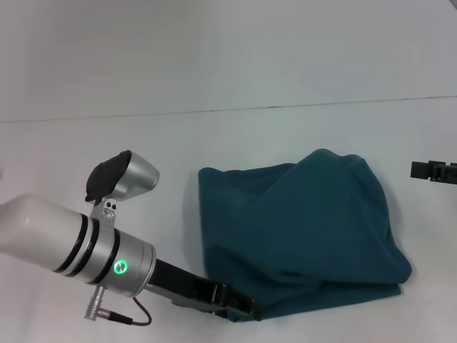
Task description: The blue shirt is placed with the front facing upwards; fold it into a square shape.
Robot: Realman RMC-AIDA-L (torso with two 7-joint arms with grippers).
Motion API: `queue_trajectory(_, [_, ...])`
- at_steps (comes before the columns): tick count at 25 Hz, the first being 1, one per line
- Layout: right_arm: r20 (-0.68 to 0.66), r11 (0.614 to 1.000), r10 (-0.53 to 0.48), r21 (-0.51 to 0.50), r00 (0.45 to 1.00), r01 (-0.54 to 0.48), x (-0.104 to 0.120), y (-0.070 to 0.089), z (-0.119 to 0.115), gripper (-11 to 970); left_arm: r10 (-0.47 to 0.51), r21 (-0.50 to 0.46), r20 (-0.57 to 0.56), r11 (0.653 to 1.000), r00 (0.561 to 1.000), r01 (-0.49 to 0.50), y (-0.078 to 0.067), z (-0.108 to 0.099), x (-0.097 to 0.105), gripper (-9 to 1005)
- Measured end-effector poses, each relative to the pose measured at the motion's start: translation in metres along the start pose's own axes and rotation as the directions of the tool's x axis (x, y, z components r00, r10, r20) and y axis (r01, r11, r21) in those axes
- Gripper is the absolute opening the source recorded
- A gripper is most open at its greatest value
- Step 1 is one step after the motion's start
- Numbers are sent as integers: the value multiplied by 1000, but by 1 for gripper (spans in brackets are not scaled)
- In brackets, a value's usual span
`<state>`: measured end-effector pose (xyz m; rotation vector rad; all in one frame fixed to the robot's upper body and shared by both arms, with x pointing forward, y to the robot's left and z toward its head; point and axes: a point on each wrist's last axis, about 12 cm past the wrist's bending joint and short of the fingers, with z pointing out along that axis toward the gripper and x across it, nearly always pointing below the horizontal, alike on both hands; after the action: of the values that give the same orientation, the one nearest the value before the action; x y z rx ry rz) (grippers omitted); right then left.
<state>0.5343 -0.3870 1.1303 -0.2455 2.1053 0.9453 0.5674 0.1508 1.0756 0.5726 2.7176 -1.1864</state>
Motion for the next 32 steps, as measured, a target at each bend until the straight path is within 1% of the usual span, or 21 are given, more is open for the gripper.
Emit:
queue_trajectory(5, [1,1000,1,-2,1000,-1,0,0,0,779,14,-20,-13,1000,1000,-14,-1,3,-1,752])
queue_trajectory(10, [2,1000,2,-3,1000,-2,1,0,0,778,14,-31,-21,999,1000,-14,-1,3,-2,486])
queue_trajectory(16, [1,1000,-1,-4,1000,1,1,1,0,778,15,-43,-25,999,1000,-16,-1,3,-3,284])
queue_trajectory(21, [2,1000,-2,-3,1000,2,1,0,-1,777,16,-46,-20,999,1000,-17,-1,3,-3,76])
queue_trajectory(27, [-13,1000,8,14,1000,-8,5,-3,-1,776,17,-47,-13,999,1000,-18,1,2,-3,31])
queue_trajectory(32, [-28,999,22,27,999,-22,9,-4,1,776,19,-48,5,999,1000,-19,4,-6,-2,16])
